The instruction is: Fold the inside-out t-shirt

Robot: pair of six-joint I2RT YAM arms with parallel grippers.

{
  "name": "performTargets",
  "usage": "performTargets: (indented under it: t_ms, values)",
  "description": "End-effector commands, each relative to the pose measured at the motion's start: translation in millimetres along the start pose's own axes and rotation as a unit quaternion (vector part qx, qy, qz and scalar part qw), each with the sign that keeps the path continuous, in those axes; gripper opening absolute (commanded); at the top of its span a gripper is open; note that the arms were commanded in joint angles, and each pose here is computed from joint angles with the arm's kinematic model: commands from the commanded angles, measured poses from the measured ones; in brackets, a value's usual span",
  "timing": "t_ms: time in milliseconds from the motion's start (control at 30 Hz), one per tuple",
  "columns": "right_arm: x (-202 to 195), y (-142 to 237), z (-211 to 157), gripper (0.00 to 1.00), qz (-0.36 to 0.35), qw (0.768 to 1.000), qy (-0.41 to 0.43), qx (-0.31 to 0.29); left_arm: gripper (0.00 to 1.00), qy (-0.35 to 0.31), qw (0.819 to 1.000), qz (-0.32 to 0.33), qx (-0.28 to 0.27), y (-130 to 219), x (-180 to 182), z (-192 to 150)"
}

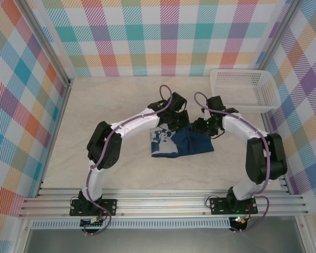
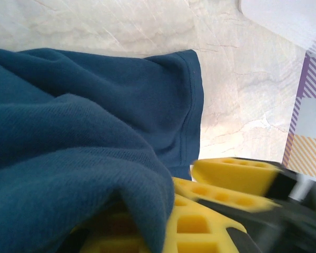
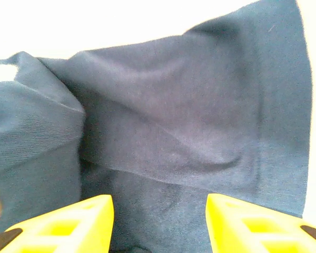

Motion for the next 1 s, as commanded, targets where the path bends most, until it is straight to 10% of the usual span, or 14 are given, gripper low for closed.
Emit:
performTargets:
  t_ms: [0,433,967]
  values:
    - [-8.5,18.4,-0.1,0.50,-0.026,1.000,-0.013,-0.010,0.03,-0.009,0.999,-0.036,-0.003,-9.9,-25.2,-3.9]
    - [-28.7,67.9,-33.1,0.52,-0.067,0.994,-0.054,-0.063,0.61,-0.103,0.994,-0.035,0.034,-11.0,-49.5,-6.2]
    - [35.9,-2.6,-54.9,0.78,-0.041,0.999,0.009,-0.026,0.63,-0.078,0.994,0.071,-0.025,48.6,96.0,23.1]
Point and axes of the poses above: each hand's point on the last joint's axis, 136 mm out from that joint toward the fingers, its own y axis back along the fingers, its own x axis along the line the jaws close on, z = x × y, the point moved 2 cm from there along y, back along the fingers, and after that the axes turned 6 degrees about y, right-handed, at the moved point
